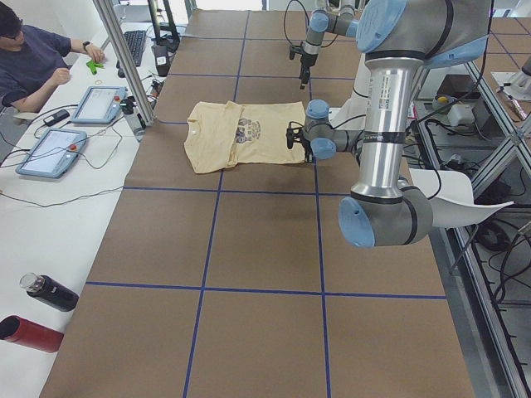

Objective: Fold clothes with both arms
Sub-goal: 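Grasp the hem corners nearest the robot with both grippers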

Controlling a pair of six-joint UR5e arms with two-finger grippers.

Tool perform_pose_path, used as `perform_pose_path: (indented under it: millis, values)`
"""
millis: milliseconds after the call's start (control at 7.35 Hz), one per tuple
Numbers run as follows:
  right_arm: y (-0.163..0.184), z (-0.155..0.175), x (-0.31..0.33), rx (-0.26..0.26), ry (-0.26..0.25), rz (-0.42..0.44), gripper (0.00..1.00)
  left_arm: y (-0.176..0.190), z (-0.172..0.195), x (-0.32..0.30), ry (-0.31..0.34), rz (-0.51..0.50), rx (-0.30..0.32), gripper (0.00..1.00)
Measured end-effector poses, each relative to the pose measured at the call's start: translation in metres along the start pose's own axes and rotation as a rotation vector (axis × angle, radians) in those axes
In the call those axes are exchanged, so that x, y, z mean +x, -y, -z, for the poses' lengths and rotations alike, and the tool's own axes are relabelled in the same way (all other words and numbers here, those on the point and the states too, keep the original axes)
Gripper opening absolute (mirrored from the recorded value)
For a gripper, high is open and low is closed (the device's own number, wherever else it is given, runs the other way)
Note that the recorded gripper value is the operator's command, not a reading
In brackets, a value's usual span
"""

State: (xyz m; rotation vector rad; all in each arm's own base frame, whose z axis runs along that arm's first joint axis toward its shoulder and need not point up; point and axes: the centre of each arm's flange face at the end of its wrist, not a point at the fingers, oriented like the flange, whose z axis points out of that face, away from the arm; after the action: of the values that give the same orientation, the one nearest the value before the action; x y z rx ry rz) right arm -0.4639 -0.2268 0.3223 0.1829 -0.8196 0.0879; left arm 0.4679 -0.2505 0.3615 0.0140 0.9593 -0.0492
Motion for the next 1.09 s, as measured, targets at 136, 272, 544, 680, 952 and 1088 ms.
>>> perform_pose_path:
  millis: [136, 272, 544, 680, 952, 1088]
  values:
    - [-0.012, -0.010, -0.013, 0.011, -0.001, -0.012, 0.82, 0.000, 0.001, 0.001, 0.001, 0.000, -0.001, 0.00]
    - [-0.020, -0.018, -0.023, 0.018, -0.001, -0.016, 0.78, 0.000, 0.001, 0.001, 0.001, 0.000, -0.002, 0.00]
    - [-0.025, -0.032, -0.035, 0.031, -0.008, -0.015, 0.63, -0.001, 0.001, 0.001, 0.000, 0.000, -0.002, 0.00]
    - [-0.024, -0.035, -0.037, 0.037, -0.010, -0.011, 0.62, -0.001, 0.001, 0.001, 0.000, 0.000, -0.002, 0.00]
    - [-0.020, -0.038, -0.037, 0.046, -0.013, -0.008, 0.52, -0.001, 0.002, 0.002, -0.002, 0.000, -0.002, 0.00]
    - [-0.019, -0.039, -0.036, 0.053, -0.016, -0.008, 0.48, -0.001, 0.002, 0.002, -0.003, 0.000, -0.001, 0.00]
